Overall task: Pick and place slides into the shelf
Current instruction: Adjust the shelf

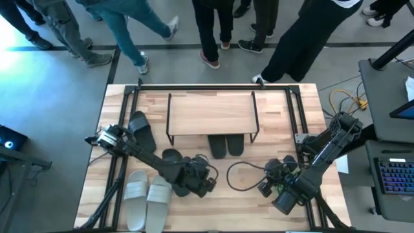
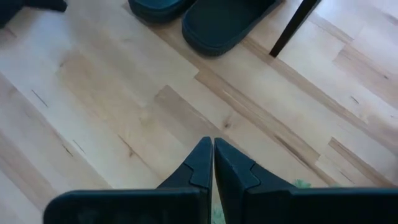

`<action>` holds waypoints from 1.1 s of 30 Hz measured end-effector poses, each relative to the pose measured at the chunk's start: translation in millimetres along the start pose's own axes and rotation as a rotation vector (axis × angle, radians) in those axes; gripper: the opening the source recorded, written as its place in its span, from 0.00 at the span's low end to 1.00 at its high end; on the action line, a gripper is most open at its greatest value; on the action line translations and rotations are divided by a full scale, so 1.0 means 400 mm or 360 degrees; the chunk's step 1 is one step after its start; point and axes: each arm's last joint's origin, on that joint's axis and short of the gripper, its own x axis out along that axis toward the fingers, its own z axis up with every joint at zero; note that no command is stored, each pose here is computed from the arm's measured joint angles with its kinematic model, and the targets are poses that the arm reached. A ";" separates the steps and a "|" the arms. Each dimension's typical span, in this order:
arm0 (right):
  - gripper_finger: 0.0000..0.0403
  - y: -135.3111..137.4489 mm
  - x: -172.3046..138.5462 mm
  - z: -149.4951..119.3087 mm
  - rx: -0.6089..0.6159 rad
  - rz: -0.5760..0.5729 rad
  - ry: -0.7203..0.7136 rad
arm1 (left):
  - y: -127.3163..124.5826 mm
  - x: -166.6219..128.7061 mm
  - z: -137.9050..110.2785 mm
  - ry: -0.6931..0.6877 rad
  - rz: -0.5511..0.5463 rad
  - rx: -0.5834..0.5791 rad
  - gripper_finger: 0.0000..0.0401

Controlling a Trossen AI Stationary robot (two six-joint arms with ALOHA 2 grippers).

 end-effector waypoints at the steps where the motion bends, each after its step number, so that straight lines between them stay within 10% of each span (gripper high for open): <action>1: 0.02 0.000 0.000 0.000 -0.0003 -0.0001 -0.0007 | 0.005 0.005 0.002 -0.0029 0.0014 -0.0055 0.00; 33: 0.02 -0.002 -0.001 -0.001 -0.0007 -0.0002 -0.0027 | 0.163 0.159 0.152 -0.0391 0.0269 -0.0282 0.00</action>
